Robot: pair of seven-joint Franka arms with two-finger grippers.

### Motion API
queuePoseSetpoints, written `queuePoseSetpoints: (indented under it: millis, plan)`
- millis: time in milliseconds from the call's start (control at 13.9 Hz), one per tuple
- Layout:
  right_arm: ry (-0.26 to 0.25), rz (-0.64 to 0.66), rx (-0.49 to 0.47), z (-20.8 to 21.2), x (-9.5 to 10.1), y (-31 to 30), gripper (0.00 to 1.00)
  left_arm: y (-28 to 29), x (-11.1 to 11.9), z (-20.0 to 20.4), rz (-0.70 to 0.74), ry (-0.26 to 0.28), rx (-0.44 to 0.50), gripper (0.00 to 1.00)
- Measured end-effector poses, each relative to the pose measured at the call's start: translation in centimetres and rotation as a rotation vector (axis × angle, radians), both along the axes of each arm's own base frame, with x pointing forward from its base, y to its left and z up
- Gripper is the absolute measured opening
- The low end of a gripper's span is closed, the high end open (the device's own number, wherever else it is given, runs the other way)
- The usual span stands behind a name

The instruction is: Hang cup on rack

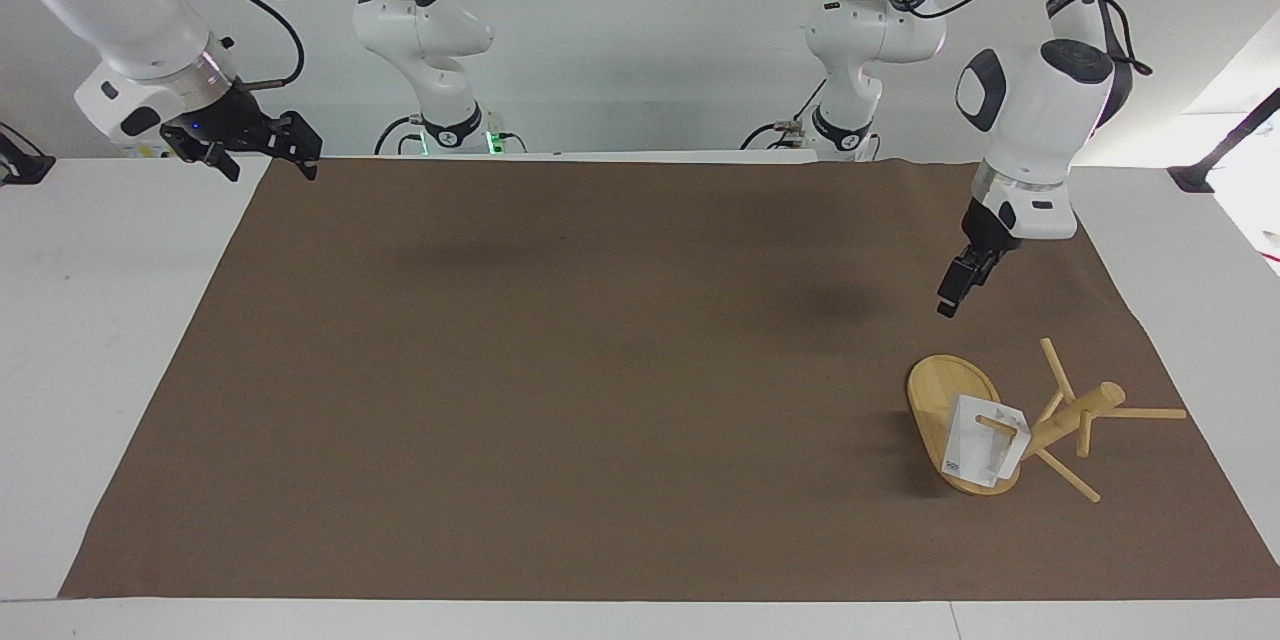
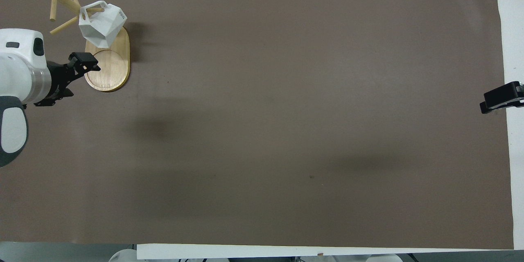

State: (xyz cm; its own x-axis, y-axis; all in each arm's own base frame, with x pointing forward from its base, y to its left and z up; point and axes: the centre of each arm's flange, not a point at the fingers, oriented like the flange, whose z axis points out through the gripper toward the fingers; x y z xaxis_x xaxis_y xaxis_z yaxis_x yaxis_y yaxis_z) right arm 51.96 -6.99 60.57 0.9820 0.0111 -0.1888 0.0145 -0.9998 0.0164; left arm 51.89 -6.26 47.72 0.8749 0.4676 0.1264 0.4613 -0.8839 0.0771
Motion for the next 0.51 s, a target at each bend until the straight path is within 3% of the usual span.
queuePoseSetpoints:
  millis: [216,505]
  plan:
    - [0.000,0.000,0.000,0.0,0.0,0.0,1.00,2.0,-1.1,3.8,-0.241,0.124,0.037,1.00]
    - [0.000,0.000,0.000,0.0,0.0,0.0,1.00,3.4,-1.4,9.0,-0.462,0.207,0.042,1.00]
